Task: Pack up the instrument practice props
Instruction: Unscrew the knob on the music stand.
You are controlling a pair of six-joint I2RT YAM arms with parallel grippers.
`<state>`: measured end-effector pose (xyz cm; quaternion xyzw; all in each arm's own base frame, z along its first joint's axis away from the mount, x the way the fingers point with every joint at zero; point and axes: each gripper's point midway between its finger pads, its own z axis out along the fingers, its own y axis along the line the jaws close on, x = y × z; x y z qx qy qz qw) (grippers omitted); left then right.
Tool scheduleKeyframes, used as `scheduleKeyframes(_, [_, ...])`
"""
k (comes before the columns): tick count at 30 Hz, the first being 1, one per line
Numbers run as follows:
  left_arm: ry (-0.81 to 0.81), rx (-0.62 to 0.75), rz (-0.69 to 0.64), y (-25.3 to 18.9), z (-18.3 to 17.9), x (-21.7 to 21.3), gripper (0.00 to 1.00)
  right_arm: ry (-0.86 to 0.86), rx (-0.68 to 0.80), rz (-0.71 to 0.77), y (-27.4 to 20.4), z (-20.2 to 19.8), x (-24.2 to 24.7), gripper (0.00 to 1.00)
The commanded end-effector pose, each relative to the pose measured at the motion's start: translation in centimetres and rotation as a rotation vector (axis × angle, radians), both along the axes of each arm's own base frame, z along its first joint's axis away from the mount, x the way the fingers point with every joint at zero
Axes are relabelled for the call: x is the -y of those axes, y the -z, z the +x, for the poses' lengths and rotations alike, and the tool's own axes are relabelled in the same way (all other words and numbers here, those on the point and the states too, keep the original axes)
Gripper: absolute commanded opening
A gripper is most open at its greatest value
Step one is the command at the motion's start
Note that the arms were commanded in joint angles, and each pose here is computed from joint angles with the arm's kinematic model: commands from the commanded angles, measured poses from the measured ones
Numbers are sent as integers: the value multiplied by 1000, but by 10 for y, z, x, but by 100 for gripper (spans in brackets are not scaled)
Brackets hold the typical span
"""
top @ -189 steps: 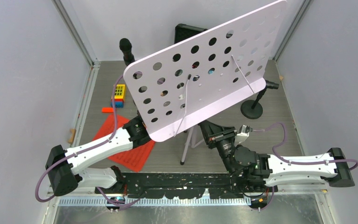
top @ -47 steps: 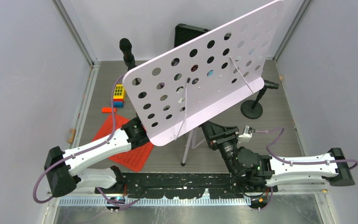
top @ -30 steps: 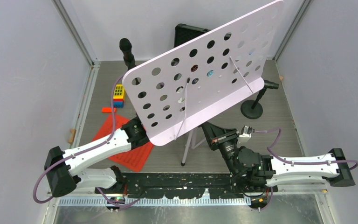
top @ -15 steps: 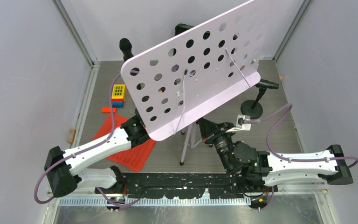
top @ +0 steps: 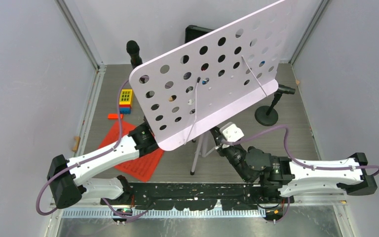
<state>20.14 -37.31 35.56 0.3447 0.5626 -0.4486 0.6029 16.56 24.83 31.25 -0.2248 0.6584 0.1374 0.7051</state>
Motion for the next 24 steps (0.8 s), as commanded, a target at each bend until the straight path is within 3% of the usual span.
scheduleKeyframes(1, [38,-98,11,10,-10,5,0,-122,107,-482,34,-5,2,0])
scheduleKeyframes(8, [36,-108,7,11,-12,2,0,-184,211,-879,49,-7,13,0])
scheduleKeyframes(14, [22,-104,9,12,-12,-3,0,-188,414,-1274,62,-8,25,0])
scheduleKeyframes(18, [22,-103,10,11,-12,-3,0,-175,502,-1439,64,-10,29,1])
scheduleKeyframes(21, [25,-102,10,10,-12,-2,0,-155,526,-1484,59,-9,31,13])
scheduleKeyframes(24, [23,-102,10,11,-11,-2,0,-145,525,-1432,52,-11,29,44])
